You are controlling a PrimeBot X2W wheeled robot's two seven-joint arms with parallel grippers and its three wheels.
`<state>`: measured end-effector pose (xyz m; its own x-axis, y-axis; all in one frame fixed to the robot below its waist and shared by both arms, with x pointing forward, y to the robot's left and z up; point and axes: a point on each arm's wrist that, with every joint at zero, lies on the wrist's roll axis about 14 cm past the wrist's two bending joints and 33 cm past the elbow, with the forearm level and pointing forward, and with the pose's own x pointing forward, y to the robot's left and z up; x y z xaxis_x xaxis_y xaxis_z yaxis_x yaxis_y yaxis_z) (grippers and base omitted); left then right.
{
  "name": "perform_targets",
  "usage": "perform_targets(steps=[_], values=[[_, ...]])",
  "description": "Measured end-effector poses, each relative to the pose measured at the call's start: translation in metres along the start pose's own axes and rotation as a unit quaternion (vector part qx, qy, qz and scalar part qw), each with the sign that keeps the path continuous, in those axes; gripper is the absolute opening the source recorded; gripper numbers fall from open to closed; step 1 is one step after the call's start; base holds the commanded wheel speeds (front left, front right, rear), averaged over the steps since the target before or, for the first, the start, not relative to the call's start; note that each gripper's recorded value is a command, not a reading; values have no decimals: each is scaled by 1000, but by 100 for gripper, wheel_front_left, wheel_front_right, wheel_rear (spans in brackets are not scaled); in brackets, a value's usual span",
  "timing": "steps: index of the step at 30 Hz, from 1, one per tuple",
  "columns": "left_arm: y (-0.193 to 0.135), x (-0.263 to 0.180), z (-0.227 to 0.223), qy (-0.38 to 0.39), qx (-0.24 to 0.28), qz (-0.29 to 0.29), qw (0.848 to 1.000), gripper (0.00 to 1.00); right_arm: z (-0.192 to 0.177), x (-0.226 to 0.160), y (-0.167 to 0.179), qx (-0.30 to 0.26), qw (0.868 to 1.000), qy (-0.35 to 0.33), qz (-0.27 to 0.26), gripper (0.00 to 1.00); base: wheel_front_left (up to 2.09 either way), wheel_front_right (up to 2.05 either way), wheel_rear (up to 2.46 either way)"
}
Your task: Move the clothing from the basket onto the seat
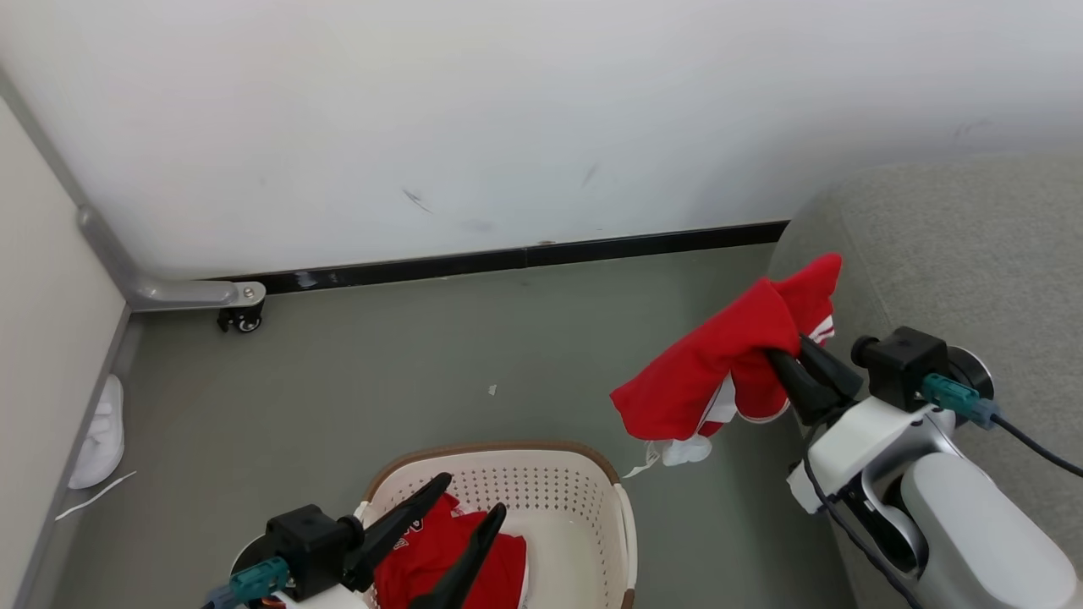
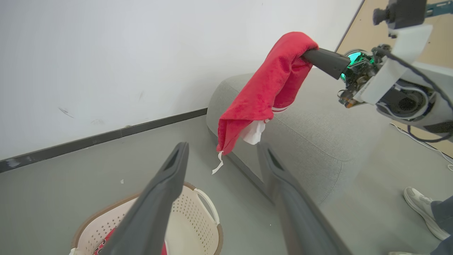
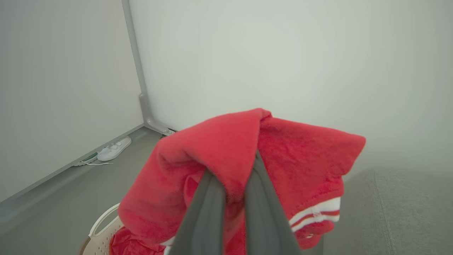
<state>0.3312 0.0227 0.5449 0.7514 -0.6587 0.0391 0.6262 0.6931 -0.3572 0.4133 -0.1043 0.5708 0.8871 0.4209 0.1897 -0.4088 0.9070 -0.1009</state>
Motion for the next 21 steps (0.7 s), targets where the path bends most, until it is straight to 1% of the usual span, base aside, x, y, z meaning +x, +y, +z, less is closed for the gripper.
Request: perform_targets(steps=[4,5,11,17,21], values=[[-8,4,-1,3,-1,-18,1000,100,-4,-12,-12,-6,1000,8,-19,0,0,0,0],[-11,6,-1,2,-1,-24,1000,100,-4,-18,-19,-6,999,9,-31,0,0,0,0],[-19,12,-3,6,-1,-41,999,100,6,-29,-38,-18,998,-2,-60,0,0,0,0],[-28,19,-6,12,-1,-60,998,100,1,-51,-54,-21,996,9,-91,0,0,0,0],[-35,23,-7,15,-2,-74,997,100,9,-60,-65,-32,994,3,-108,0,0,0,0]])
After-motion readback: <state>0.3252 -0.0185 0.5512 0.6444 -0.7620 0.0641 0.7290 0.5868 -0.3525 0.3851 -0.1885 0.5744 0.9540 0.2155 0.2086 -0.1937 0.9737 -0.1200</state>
